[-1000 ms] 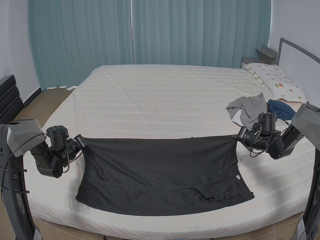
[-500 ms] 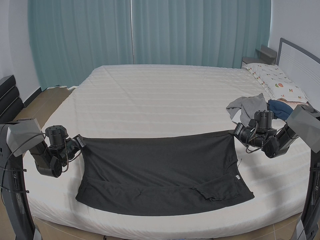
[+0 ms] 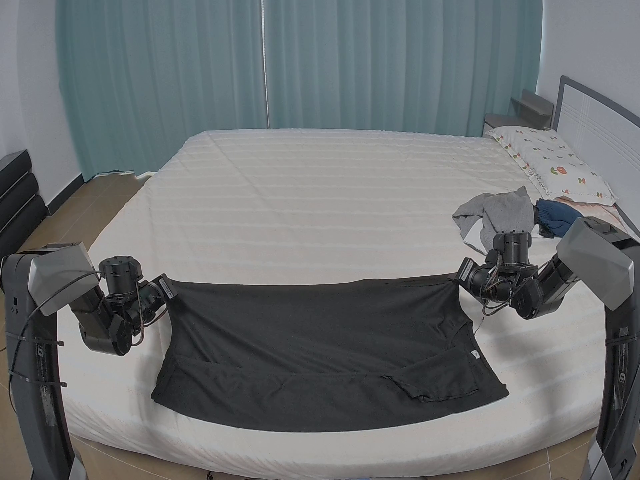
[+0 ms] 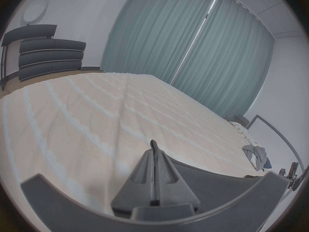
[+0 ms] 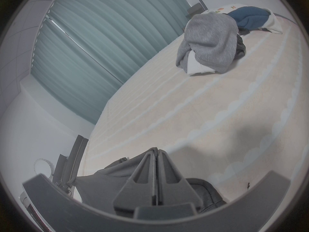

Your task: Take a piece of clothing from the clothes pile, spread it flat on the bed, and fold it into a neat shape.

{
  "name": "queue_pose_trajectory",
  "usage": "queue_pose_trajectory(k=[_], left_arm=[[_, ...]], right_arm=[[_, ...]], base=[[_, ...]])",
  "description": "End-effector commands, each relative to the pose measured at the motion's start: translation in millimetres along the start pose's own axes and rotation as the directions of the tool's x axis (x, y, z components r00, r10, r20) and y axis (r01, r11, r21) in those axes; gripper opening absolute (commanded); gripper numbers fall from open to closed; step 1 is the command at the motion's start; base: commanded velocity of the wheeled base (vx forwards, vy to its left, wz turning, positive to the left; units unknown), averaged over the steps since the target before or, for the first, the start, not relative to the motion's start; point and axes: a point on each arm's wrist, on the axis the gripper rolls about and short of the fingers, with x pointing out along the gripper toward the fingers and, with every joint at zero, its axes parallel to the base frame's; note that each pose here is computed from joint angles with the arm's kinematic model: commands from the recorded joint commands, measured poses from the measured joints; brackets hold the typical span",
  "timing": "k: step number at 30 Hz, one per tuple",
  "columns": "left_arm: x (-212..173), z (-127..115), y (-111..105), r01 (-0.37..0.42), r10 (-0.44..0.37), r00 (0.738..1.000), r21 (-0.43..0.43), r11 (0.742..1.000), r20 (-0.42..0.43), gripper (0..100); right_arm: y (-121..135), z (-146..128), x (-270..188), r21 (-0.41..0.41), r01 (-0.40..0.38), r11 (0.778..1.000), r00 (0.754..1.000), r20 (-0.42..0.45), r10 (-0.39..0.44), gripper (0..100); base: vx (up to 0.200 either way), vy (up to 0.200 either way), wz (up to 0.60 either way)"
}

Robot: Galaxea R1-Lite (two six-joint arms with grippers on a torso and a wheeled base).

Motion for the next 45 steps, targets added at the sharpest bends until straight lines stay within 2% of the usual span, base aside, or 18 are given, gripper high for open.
queue_pose_trajectory(k=[1, 11, 17, 23, 26, 27, 31, 39, 45], left_arm=[[2.2, -4.4, 0.8, -0.003, 0.003, 1.0, -0.001, 1.0, -0.011, 0], [-17.5, 4.5, -1.0, -0.012, 0.012, 1.0, 0.002, 1.0, -0.009, 0], [-35.5, 5.2, -3.4, -0.017, 0.017, 1.0, 0.015, 1.0, -0.026, 0], [-55.4, -14.2, 6.3, -0.048, 0.06, 0.993, 0.123, 0.991, -0.102, 0], [-65.1, -23.4, 9.6, -0.053, 0.071, 0.989, 0.143, 0.988, -0.127, 0], [-67.3, -27.3, 10.3, -0.053, 0.073, 0.988, 0.146, 0.988, -0.136, 0], [-75.9, -40.1, 15.2, -0.061, 0.092, 0.98, 0.173, 0.983, -0.176, 0], [-85.1, -56.9, 22.7, -0.085, 0.128, 0.961, 0.178, 0.98, -0.245, 0], [-91.2, -60.9, 24.4, -0.092, 0.139, 0.954, 0.18, 0.979, -0.267, 0]], right_arm=[[-2.0, -3.5, 1.5, 0.002, 0.004, 1.0, 1.0, -0.009, -0.004, 0], [4.9, 1.5, -29.9, -0.002, -0.018, 1.0, 0.999, -0.03, 0.018, 0], [6.4, -4.1, -49.4, -0.042, -0.018, 0.999, 0.998, -0.056, 0.016, 0], [-1.7, -24.5, -77.5, -0.081, -0.001, 0.997, 0.991, -0.131, -0.01, 0], [-3.2, -27.2, -79.5, -0.085, 0.003, 0.996, 0.99, -0.14, -0.015, 0], [-11.8, -42.7, -87.0, -0.115, 0.028, 0.993, 0.981, -0.19, -0.05, 0], [-20.7, -56.3, -88.9, -0.143, 0.049, 0.988, 0.968, -0.236, -0.082, 0], [-31.5, -71.6, -91.1, -0.173, 0.073, 0.982, 0.95, -0.289, -0.121, 0], [-32.8, -73.1, -88.8, -0.171, 0.079, 0.982, 0.948, -0.291, -0.127, 0]], base=[[0.0, 0.0, 0.0], [0.0, 0.0, 0.0], [0.0, 0.0, 0.0], [0.0, 0.0, 0.0], [0.0, 0.0, 0.0], [0.0, 0.0, 0.0], [0.0, 0.0, 0.0], [0.0, 0.0, 0.0], [0.0, 0.0, 0.0]])
